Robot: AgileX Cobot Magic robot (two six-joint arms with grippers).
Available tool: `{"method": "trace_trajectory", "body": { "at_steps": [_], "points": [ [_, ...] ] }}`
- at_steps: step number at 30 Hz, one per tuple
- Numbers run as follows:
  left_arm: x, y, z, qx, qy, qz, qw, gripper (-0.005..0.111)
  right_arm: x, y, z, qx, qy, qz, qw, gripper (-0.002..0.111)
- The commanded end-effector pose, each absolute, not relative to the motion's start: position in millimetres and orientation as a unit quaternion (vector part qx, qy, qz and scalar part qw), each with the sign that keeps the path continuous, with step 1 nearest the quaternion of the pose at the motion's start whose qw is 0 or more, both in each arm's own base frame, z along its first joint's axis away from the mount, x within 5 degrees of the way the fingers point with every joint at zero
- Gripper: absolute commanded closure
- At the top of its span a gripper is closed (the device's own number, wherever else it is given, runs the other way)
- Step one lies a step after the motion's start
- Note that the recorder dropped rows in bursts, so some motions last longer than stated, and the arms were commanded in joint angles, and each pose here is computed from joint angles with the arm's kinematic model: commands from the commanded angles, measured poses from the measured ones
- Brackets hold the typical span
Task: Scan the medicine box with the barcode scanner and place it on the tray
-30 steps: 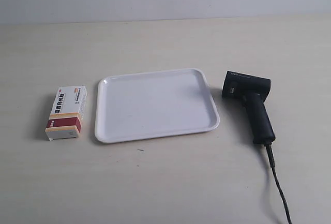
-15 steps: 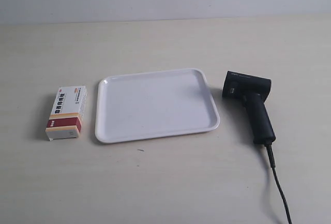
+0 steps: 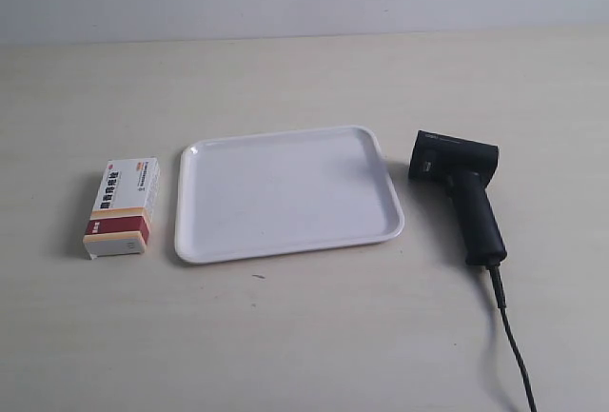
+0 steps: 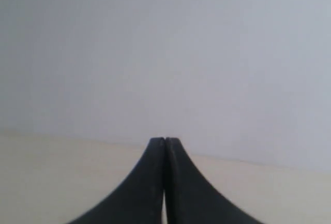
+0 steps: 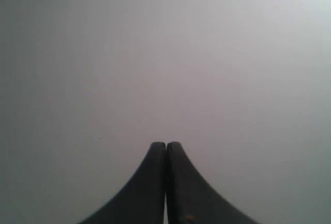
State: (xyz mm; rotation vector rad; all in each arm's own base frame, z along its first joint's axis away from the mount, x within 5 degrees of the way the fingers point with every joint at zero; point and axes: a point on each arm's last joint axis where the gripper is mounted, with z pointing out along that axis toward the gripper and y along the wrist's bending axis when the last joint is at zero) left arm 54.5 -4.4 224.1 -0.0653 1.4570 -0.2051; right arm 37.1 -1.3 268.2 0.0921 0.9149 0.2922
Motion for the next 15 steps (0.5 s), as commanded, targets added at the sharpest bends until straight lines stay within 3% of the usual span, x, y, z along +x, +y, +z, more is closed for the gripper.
{"method": "trace_trajectory", "body": {
  "at_steps": [1,7,11,15],
  "points": [
    [41.7,-2.5,285.0,-0.022,0.589,-0.086,0.803,0.107,30.7,2.8,292.5,0.003,0.439,0.123,0.89,0.108],
    [66.4,-5.6,364.2,-0.009,0.608,-0.077,0.79,0.107,24.5,5.1,317.7,-0.03,0.432,0.096,0.896,0.108],
    [108.5,-12.6,383.7,0.004,0.699,-0.084,0.71,0.107,24.3,5.0,320.9,-0.029,0.433,0.096,0.896,0.108],
    [156.2,-24.0,381.4,0.004,0.79,-0.125,0.6,0.107,28.1,5.4,315.3,-0.023,0.467,0.106,0.877,0.108]
  ]
}}
